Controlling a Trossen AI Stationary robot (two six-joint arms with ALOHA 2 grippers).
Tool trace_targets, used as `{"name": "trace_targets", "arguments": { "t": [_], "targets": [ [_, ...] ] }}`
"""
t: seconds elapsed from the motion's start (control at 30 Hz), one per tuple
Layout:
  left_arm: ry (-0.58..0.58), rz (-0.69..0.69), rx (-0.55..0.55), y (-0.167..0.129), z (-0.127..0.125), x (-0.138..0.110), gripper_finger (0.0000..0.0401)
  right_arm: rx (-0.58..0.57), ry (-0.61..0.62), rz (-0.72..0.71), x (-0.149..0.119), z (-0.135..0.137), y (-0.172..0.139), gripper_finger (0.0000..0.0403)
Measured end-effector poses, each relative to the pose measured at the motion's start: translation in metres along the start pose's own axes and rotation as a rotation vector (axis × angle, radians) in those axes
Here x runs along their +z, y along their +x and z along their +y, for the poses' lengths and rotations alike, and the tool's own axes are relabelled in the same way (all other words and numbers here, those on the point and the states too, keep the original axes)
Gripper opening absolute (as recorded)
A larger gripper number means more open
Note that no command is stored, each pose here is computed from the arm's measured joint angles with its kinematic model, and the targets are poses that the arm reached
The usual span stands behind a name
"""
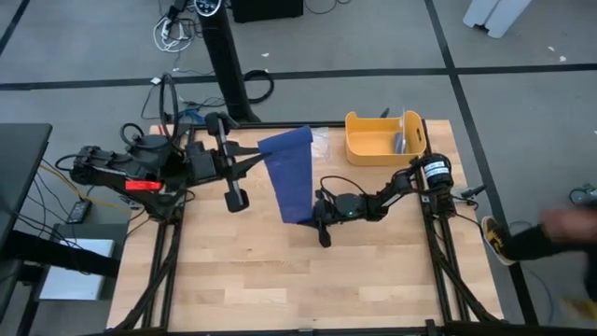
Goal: Roll bandage
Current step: Roll the violet bandage
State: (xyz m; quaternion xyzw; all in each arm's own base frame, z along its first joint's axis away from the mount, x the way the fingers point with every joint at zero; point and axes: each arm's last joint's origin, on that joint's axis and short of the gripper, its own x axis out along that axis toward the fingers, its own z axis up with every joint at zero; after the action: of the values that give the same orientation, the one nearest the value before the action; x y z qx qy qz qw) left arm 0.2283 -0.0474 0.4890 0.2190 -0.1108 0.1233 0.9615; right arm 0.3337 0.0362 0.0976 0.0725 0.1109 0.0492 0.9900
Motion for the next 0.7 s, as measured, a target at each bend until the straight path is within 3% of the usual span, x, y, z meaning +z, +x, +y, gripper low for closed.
{"name": "trace_targets", "arguments": {
  "t": [0.17, 0.37, 0.7],
  "targets": [
    [0.042, 0.115, 0.031, -0.002, -0.001, -0.008, 0.0015, 0.106, -0.008, -0.013, 0.002, 0.028, -0.002, 0.0005],
    [0.080, 0.294, 0.053, -0.003, -0.006, -0.028, 0.0015, 0.225, -0.041, -0.077, 0.025, 0.079, -0.018, 0.0003],
    [0.114, 0.372, 0.077, -0.008, -0.018, -0.083, 0.0015, 0.201, -0.173, -0.175, 0.085, 0.141, -0.047, 0.0001]
  ]
}}
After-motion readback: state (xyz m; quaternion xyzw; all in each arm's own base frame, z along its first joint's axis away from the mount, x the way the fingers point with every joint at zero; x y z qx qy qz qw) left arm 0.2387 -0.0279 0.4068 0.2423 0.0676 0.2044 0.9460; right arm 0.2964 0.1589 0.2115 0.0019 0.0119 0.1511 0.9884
